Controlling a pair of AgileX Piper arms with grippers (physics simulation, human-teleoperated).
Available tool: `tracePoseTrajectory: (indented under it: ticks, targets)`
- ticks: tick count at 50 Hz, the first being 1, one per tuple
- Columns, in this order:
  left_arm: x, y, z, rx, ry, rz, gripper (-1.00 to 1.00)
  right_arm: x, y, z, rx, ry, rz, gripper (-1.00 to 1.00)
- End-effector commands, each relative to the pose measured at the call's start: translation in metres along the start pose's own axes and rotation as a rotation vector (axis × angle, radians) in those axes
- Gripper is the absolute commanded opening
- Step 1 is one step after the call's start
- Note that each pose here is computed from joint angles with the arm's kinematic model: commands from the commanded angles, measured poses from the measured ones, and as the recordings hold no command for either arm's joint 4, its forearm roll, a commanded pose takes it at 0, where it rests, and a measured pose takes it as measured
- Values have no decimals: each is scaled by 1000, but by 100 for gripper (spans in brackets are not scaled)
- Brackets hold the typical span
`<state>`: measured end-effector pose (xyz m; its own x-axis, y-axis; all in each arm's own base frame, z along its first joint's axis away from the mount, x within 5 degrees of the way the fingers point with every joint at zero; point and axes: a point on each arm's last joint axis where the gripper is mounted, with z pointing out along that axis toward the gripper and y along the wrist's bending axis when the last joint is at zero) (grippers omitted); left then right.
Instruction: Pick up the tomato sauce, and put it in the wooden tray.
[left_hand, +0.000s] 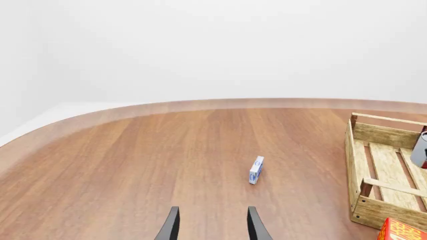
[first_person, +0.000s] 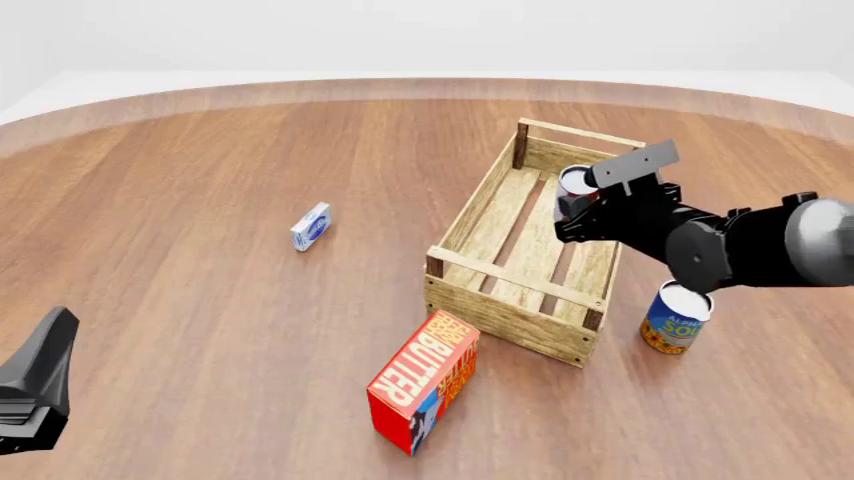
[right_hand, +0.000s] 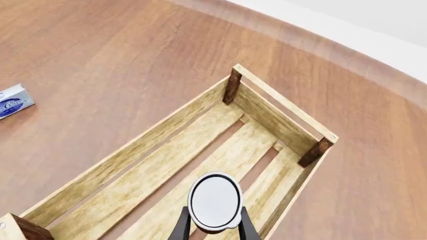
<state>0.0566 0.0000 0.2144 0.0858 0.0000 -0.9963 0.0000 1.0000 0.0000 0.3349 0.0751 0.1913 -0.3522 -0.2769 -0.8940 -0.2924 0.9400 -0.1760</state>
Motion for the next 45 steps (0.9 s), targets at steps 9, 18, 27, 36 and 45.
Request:
tracePoseTrajectory:
  ticks: [9, 18, 27, 36, 45]
  targets:
    - [0, 0, 0, 0, 0, 0, 100, 5, -3, 17, 10, 6, 25, -100]
    - [0, 0, 0, 0, 0, 0, 100, 6, -4, 26, 11, 6, 36, -100]
    - [0, 0, 0, 0, 0, 0, 100, 8, -3, 33, 10, 8, 45, -100]
    - [0, 0, 0, 0, 0, 0, 100, 10, -3, 41, 11, 10, 53, -100]
    - [0, 0, 0, 0, 0, 0, 100, 13, -4, 45, 14, 11, 61, -100]
